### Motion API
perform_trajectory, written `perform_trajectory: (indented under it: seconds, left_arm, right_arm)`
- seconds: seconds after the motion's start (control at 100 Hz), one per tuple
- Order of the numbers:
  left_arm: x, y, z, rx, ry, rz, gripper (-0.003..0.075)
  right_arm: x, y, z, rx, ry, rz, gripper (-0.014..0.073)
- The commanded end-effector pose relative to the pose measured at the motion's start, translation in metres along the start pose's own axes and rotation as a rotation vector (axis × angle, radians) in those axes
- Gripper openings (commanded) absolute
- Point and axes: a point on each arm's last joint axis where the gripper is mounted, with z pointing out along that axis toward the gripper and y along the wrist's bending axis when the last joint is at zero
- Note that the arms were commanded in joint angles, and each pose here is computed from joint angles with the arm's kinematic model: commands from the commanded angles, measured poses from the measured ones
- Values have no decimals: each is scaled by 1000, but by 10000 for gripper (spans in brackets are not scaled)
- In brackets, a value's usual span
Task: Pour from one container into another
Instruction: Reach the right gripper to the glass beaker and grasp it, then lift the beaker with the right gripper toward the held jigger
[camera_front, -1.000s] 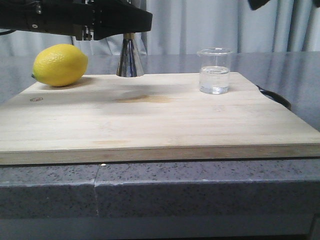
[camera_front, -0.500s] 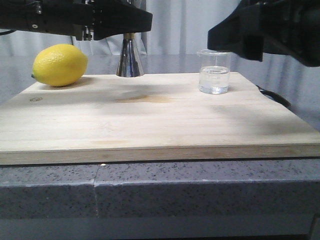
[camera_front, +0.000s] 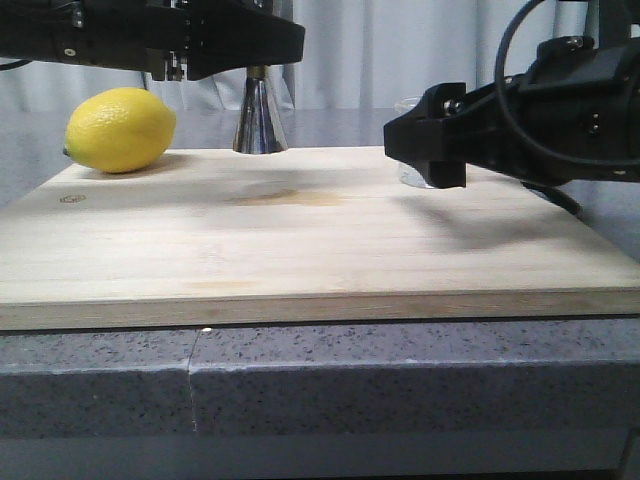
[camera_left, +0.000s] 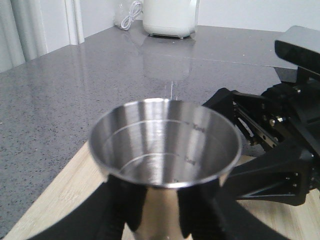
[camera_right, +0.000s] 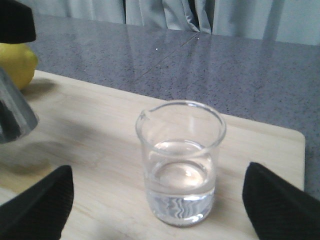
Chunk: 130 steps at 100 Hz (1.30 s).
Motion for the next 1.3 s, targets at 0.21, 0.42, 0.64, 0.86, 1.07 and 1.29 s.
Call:
perform_trajectory:
  seconds: [0.21,0.42,0.64,0.86,1.07,1.29]
  left_arm:
    - [-36,-7,-3,22,-156,28,211]
    - [-36,-7,-3,22,-156,28,211]
    - [-36,-7,-3,22,-156,28,211]
    - [-36,-7,-3,22,-156,28,211]
    - [-36,-7,-3,22,-156,28,211]
    - [-36,-7,-3,22,-156,28,211]
  right_arm:
    - [-20,-14,25,55,-133,-10,617]
    - [-19,-13,34,41,-120,-21,617]
    - [-14,-12,36,34,-102,-27,591]
    - [-14,-12,36,34,-102,-27,365]
    - [-14,-12,36,34,-98,-27,302]
    - [-22,-12,30,34,-89,-27,302]
